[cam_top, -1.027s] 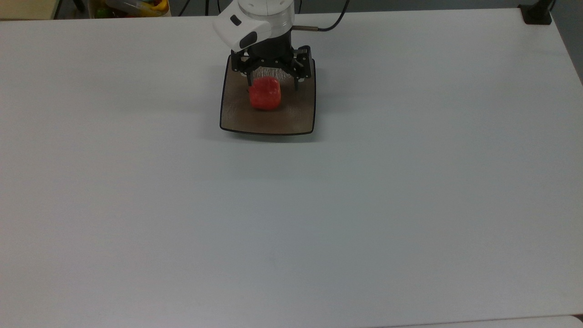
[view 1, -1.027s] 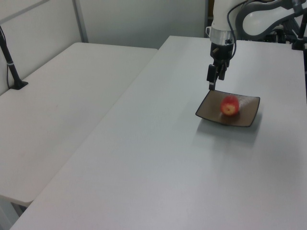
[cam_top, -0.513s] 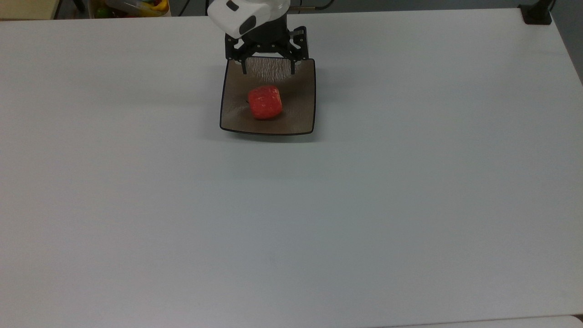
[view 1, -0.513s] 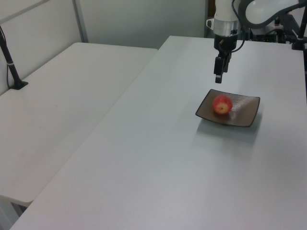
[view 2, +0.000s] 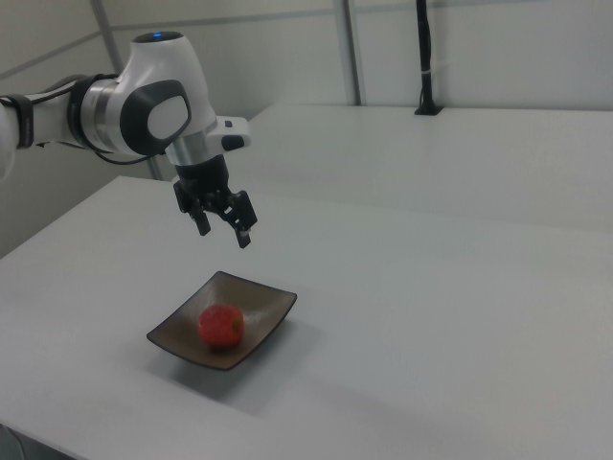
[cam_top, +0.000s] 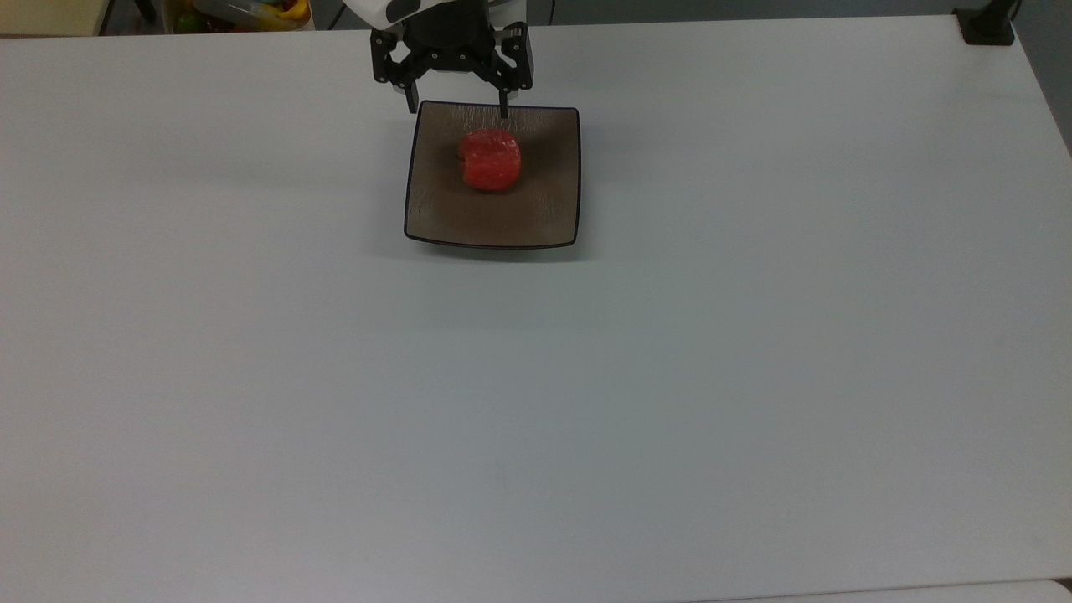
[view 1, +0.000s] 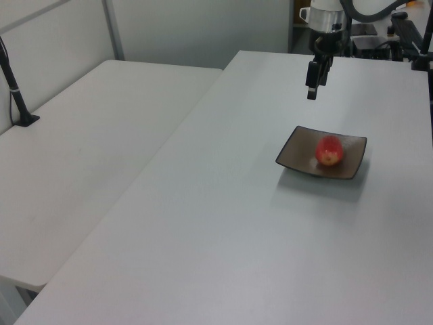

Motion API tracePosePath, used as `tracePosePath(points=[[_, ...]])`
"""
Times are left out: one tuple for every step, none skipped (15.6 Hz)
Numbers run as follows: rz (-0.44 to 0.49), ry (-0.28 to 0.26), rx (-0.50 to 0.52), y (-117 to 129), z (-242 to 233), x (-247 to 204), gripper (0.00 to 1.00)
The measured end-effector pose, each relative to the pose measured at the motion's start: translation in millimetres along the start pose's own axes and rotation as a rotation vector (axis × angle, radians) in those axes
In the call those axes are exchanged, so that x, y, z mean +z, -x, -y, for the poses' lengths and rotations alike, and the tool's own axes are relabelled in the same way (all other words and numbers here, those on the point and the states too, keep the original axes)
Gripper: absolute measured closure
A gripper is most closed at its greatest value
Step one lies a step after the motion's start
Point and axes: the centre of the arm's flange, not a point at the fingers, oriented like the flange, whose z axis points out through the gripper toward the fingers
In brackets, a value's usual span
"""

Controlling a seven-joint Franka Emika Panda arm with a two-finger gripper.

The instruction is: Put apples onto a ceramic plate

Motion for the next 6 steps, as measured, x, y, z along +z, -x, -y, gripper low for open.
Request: tracePosePath(points=[[0.008, 0.001, -0.002, 1.0, 1.1, 0.6, 0.00], [0.011, 0.001, -0.003, 1.4, 1.5, 0.9, 0.00], [0.011, 0.001, -0.003, 1.4, 1.6, 0.9, 0.00], [0.011, 0.001, -0.003, 1.5, 1.6, 0.8, 0.00], [0.011, 0.001, -0.003, 1.5, 1.6, 0.8, 0.00], [0.011, 0.001, -0.003, 1.5, 1.6, 0.8, 0.00]])
